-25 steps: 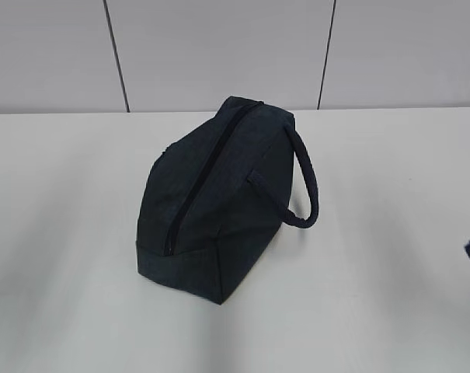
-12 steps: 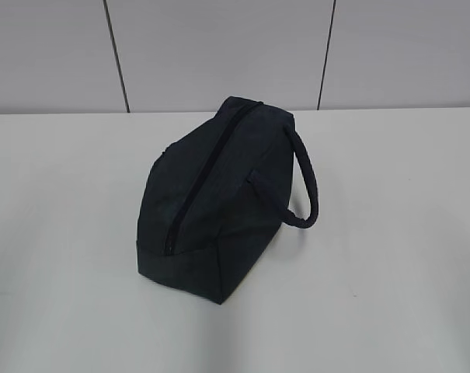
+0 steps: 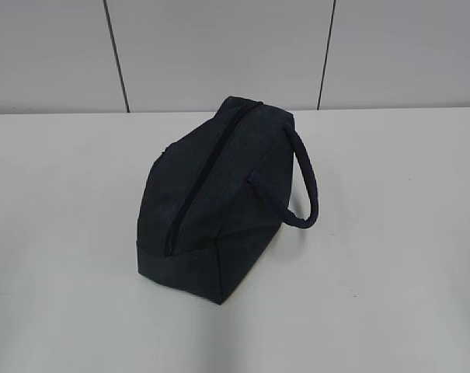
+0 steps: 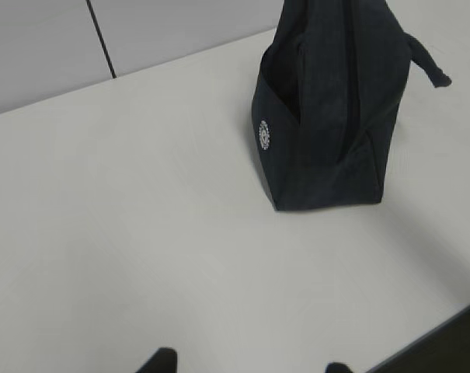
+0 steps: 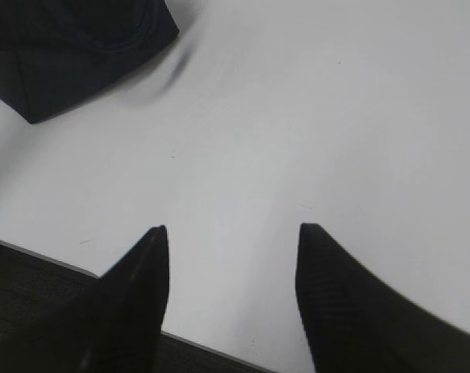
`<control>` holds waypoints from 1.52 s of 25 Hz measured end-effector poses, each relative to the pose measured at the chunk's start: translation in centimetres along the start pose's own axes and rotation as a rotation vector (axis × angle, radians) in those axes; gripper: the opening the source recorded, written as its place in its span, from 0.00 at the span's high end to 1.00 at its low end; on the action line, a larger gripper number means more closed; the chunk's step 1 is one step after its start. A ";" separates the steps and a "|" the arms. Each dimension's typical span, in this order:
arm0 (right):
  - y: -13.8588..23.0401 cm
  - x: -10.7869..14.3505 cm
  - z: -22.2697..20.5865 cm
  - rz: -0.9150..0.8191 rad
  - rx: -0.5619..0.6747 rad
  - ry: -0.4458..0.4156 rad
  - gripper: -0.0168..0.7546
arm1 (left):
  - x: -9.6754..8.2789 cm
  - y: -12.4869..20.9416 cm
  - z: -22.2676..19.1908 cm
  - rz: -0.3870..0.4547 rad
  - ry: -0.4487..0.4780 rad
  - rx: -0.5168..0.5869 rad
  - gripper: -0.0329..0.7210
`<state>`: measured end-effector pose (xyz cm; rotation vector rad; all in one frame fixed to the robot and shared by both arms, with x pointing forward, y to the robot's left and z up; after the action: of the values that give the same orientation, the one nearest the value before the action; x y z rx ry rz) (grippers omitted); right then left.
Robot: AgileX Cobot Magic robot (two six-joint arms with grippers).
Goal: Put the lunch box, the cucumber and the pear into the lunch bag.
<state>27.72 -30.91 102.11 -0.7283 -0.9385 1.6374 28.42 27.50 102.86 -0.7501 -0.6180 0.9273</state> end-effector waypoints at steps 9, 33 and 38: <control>0.0 -0.1 -0.1 0.006 0.001 0.008 0.45 | -0.3 0.7 1.9 -0.001 -0.039 -0.133 0.54; 0.3 -0.7 0.3 -0.083 0.000 0.164 0.45 | -0.3 0.8 2.0 0.031 -0.079 -0.139 0.64; 0.5 -1.3 0.8 -0.182 0.001 0.337 0.45 | 0.2 0.8 2.0 0.102 -0.191 -0.118 0.64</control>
<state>27.11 -32.41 102.04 -0.8604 -0.7368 1.3060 26.65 28.53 103.43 -0.8103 -0.8137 1.0711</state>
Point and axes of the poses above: a point on each arm's last joint axis where the gripper is mounted, z pointing back along that axis away from the gripper, x along the wrist's bending axis when the last joint is at zero, y = z × x, the point moved 5 cm from there along -z, pointing out along that axis toward the gripper, and after that the axes turned 4 degrees about -z, right-handed, at the moved point
